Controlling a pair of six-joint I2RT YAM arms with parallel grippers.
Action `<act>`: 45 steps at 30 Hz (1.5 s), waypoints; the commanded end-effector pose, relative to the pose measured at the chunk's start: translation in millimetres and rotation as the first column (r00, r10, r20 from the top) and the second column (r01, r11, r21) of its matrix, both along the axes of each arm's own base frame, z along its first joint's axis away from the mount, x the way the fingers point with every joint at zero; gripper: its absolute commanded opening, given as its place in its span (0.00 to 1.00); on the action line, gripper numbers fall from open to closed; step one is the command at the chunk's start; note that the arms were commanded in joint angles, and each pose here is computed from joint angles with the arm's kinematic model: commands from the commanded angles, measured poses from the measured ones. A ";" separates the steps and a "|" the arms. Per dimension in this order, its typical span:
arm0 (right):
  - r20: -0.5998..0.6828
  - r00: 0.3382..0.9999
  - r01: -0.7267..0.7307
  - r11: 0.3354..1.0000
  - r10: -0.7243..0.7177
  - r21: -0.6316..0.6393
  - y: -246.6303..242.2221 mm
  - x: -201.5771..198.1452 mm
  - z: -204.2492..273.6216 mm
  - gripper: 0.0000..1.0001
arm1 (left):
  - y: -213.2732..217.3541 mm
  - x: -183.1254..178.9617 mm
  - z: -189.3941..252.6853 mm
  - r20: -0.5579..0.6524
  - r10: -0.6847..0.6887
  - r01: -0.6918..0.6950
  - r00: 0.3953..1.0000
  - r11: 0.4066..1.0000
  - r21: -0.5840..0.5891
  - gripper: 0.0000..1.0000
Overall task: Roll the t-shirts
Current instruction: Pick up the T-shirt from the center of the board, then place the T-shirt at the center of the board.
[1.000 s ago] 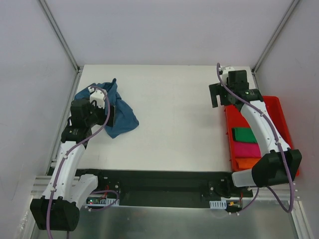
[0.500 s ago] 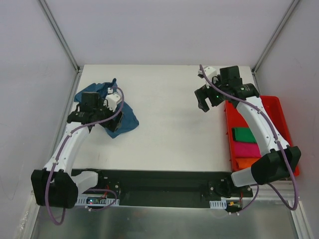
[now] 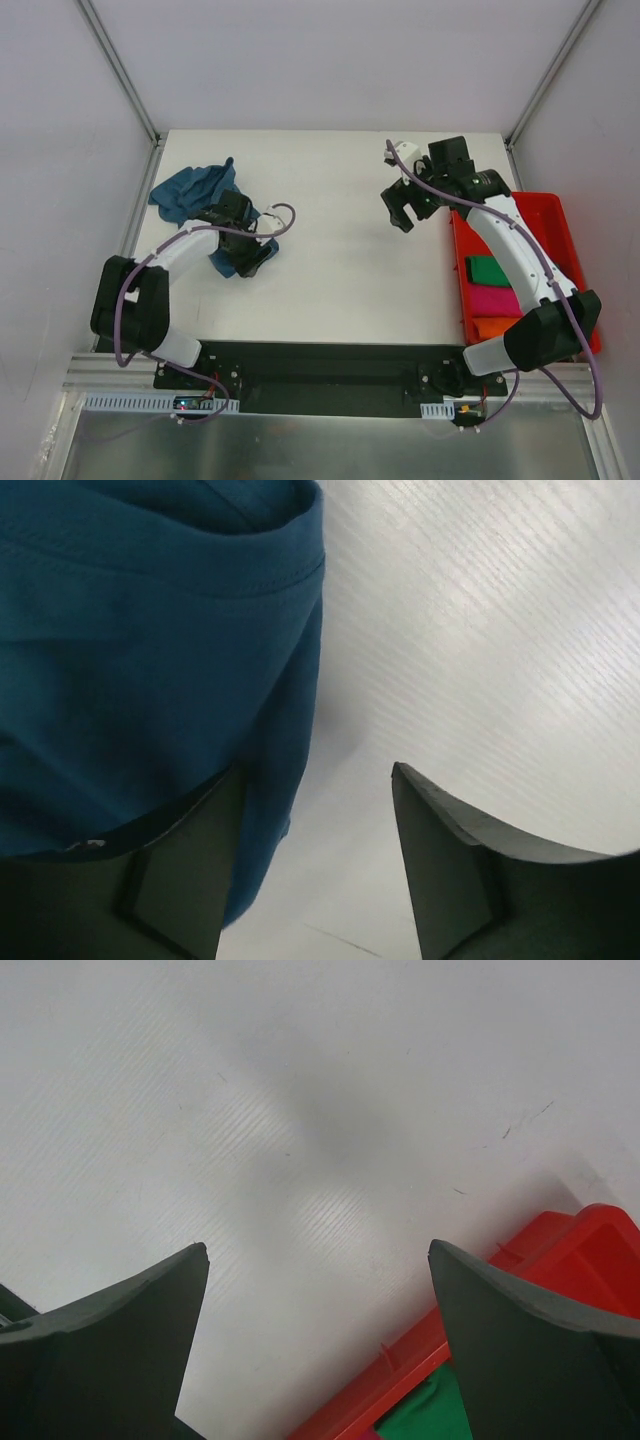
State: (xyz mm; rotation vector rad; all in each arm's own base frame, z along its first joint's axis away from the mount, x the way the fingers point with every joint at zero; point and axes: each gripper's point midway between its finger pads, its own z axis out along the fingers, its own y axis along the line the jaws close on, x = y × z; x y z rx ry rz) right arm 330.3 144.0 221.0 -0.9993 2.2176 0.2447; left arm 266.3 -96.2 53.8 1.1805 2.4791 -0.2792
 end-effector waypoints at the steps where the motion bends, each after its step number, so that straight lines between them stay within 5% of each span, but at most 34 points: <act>1: 0.028 0.999 -0.024 1.000 0.024 -0.002 -1.7 -10.6 8.0 0.96 | -2.9 9.8 -27.2 0.004 -0.094 0.093 0.996 0.990 0.109 0.53; 5: 0.042 0.999 -0.015 1.000 0.016 -0.015 -5.0 -9.8 6.8 0.96 | -5.2 27.0 -27.8 0.028 -0.075 0.071 0.997 0.988 0.138 0.15; 8: 0.055 0.998 -0.009 1.000 0.010 -0.022 -7.2 -9.4 4.6 0.96 | -5.3 39.6 -14.9 0.076 -0.078 0.066 0.994 0.987 0.149 0.00; 12: 0.051 0.999 -0.009 1.000 0.010 -0.020 -8.0 -14.2 0.3 0.96 | -16.1 44.2 29.4 0.163 -0.080 0.069 0.983 0.995 0.076 0.00; 13: 0.056 0.998 -0.010 1.000 0.011 -0.015 -7.4 -14.2 2.1 0.96 | -23.3 50.9 66.5 0.249 -0.067 0.063 0.966 0.998 0.024 0.00; 15: 0.061 0.998 -0.014 1.000 0.014 -0.002 -6.3 -15.4 4.9 0.96 | -42.7 30.6 102.5 0.233 -0.091 0.118 0.968 0.988 -0.104 0.00; 20: 0.059 0.993 -0.109 0.993 0.105 0.050 6.9 -28.3 14.0 0.96 | -81.5 -13.8 217.5 0.319 -0.142 0.262 0.937 0.888 -0.377 0.00; 30: 0.073 0.985 -0.165 0.980 0.157 0.109 19.1 -33.7 33.1 0.96 | -118.3 -12.8 360.8 0.434 -0.101 0.350 0.895 0.761 -0.546 0.00; 33: 0.075 0.983 -0.178 0.976 0.170 0.128 23.2 -34.1 39.8 0.96 | -134.6 0.1 385.8 0.431 -0.094 0.361 0.897 0.719 -0.594 0.00; 38: 0.059 0.972 -0.237 0.943 0.230 0.235 47.2 -50.0 57.8 0.98 | -138.2 48.1 383.7 0.423 0.001 0.270 0.906 0.768 -0.581 0.00; 45: 0.002 0.949 -0.303 0.911 0.316 0.279 84.7 -62.7 39.4 0.98 | -142.7 49.8 378.7 0.388 -0.006 0.258 0.921 0.757 -0.600 0.00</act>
